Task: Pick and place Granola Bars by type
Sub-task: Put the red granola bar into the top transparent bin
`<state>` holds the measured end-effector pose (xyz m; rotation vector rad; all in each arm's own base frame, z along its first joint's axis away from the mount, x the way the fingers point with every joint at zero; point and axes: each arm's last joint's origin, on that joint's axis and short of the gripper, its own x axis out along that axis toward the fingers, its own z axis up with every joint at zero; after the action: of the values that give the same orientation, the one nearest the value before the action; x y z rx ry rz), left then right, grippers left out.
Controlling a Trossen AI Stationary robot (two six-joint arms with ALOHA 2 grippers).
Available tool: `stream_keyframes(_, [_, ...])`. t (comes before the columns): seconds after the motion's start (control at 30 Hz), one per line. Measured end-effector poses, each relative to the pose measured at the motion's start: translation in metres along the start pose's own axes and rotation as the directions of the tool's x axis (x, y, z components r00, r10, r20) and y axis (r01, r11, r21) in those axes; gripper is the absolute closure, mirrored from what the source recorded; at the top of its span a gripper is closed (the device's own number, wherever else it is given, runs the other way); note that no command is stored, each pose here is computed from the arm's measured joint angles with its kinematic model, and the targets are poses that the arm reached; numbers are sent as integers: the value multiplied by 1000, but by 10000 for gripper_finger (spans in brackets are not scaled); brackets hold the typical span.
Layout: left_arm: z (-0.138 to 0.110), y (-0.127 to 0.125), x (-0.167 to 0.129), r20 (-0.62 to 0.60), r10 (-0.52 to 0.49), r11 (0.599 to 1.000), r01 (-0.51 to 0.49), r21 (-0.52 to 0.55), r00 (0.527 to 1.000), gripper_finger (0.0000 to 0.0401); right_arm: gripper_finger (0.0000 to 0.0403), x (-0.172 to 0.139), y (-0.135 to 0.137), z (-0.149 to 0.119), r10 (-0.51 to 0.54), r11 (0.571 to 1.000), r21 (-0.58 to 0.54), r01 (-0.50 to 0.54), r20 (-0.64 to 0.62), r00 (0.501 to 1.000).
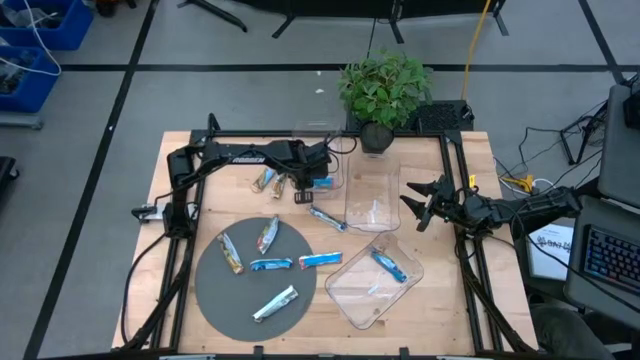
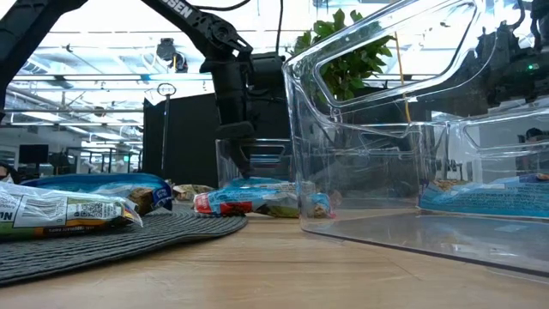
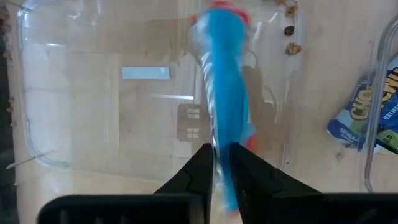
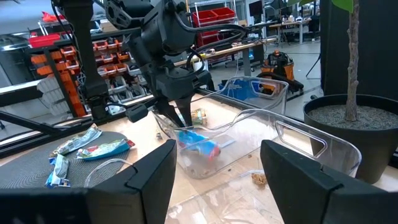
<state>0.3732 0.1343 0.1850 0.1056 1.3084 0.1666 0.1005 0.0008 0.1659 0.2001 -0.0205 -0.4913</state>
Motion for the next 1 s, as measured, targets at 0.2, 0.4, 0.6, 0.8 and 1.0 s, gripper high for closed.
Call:
stream_keyframes(0.2, [0, 0, 0, 3, 3, 1000, -3, -1, 1000, 297, 179, 0, 0, 0, 0, 1000, 0, 0, 0, 1000])
stream_keyframes(0.4, [1, 0, 0, 17, -5, 1000, 5, -5, 1000, 239, 179, 0, 0, 0, 0, 1000, 0, 0, 0, 1000])
stream_keyframes(0.6, [2, 3, 0, 40, -42, 999, 43, -27, 998, 174, 179, 0, 0, 0, 0, 1000, 0, 0, 0, 1000])
stream_keyframes(0.8, [2, 4, -1, 43, -40, 998, 41, -37, 998, 130, 179, 0, 0, 0, 0, 1000, 0, 0, 0, 1000])
stream_keyframes(1.0, [2, 4, -2, 42, -33, 999, 34, -38, 999, 115, 179, 0, 0, 0, 0, 1000, 0, 0, 0, 1000])
